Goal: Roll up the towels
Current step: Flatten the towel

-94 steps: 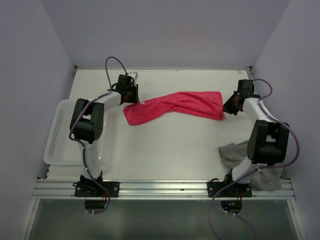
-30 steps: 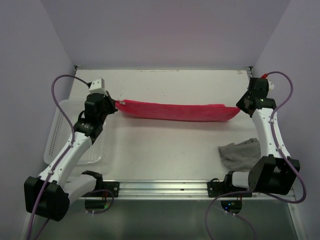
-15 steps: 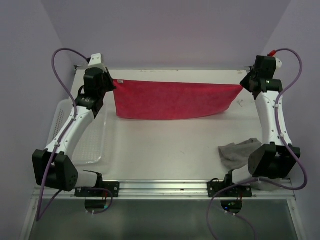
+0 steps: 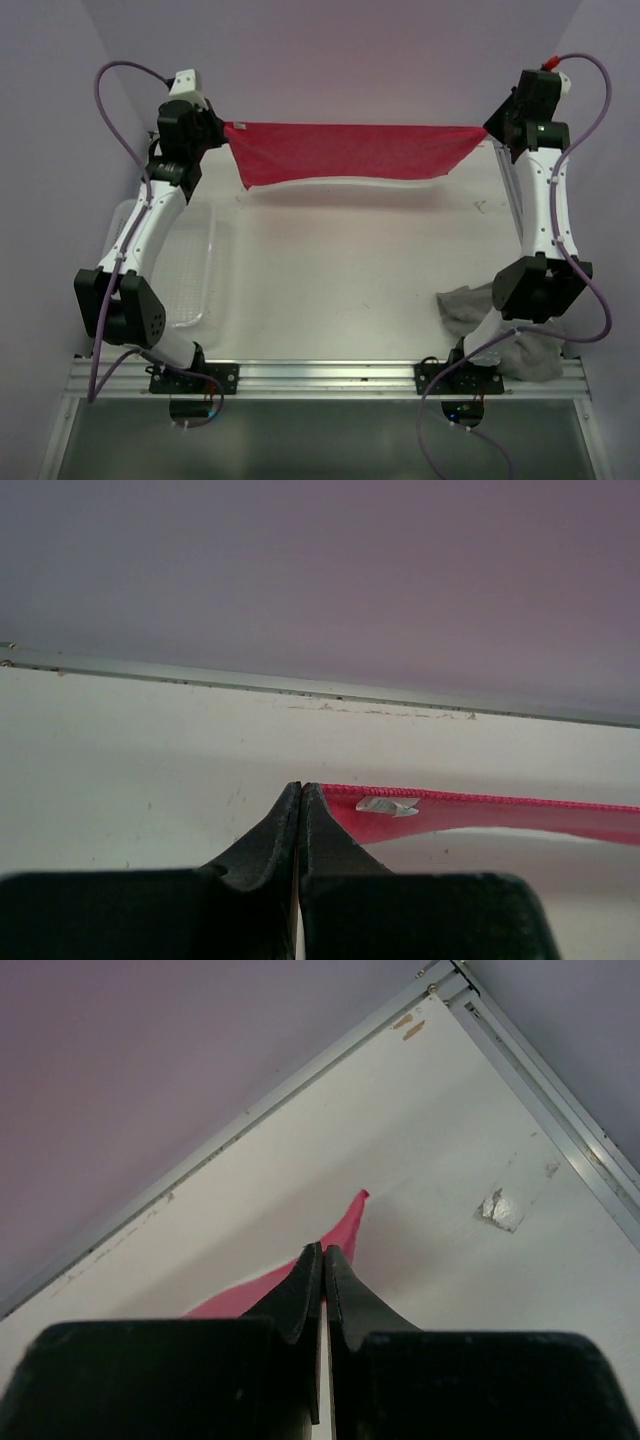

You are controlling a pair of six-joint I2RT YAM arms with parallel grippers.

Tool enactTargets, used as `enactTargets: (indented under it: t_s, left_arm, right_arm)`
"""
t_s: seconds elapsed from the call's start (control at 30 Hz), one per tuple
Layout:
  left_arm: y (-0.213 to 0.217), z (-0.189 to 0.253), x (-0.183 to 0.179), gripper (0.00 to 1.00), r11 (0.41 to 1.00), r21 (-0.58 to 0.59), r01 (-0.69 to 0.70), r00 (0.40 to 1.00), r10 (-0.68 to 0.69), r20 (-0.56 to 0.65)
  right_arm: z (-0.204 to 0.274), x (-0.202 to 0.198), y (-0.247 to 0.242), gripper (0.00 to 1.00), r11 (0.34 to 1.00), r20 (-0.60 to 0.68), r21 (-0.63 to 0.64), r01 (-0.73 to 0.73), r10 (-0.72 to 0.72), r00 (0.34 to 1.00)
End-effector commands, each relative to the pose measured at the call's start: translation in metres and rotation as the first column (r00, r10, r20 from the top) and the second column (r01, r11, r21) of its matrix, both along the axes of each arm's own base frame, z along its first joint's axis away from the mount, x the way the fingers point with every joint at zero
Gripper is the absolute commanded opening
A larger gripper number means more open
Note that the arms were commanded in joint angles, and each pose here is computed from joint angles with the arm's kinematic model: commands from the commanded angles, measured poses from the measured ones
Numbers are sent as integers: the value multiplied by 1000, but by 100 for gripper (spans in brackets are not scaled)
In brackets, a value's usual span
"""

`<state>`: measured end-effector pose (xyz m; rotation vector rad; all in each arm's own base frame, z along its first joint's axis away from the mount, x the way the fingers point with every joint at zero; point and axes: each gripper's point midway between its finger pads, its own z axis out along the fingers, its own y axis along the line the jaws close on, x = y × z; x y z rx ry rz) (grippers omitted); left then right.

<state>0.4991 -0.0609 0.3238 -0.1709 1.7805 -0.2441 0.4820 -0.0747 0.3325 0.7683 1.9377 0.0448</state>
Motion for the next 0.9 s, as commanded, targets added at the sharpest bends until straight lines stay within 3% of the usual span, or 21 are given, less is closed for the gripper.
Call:
enactTargets:
  t_s: [0.0, 0.07, 0.13, 0.17, 0.37, 0.87]
  left_arm:
    - [20, 27, -18, 0, 999, 13, -42, 994, 41, 100]
    - [19, -9, -32, 0, 999, -1, -42, 998, 42, 43]
    - [18, -5, -46, 0, 999, -25, -32, 996, 34, 87]
    - [18, -34, -54, 0, 999, -36, -34, 999, 36, 33]
    - [3, -107, -102, 0, 994, -112, 23, 996, -33, -88]
    - [-2, -218, -164, 0, 992, -120, 40, 936, -79, -344]
  right_arm:
    - [9, -18, -3, 0, 999, 38, -34, -18, 20, 999]
    - [1, -22, 0, 0, 999, 53, -31, -31, 32, 998]
    - [-26, -39, 6, 0, 999, 21, -17, -50, 50, 999]
    - [-30, -41, 7, 0, 998, 32, -16, -55, 55, 998]
    - [-106, -99, 12, 0, 999, -82, 2, -40, 40, 996]
    - [-179, -184, 1, 0, 996, -177, -60, 71, -81, 981]
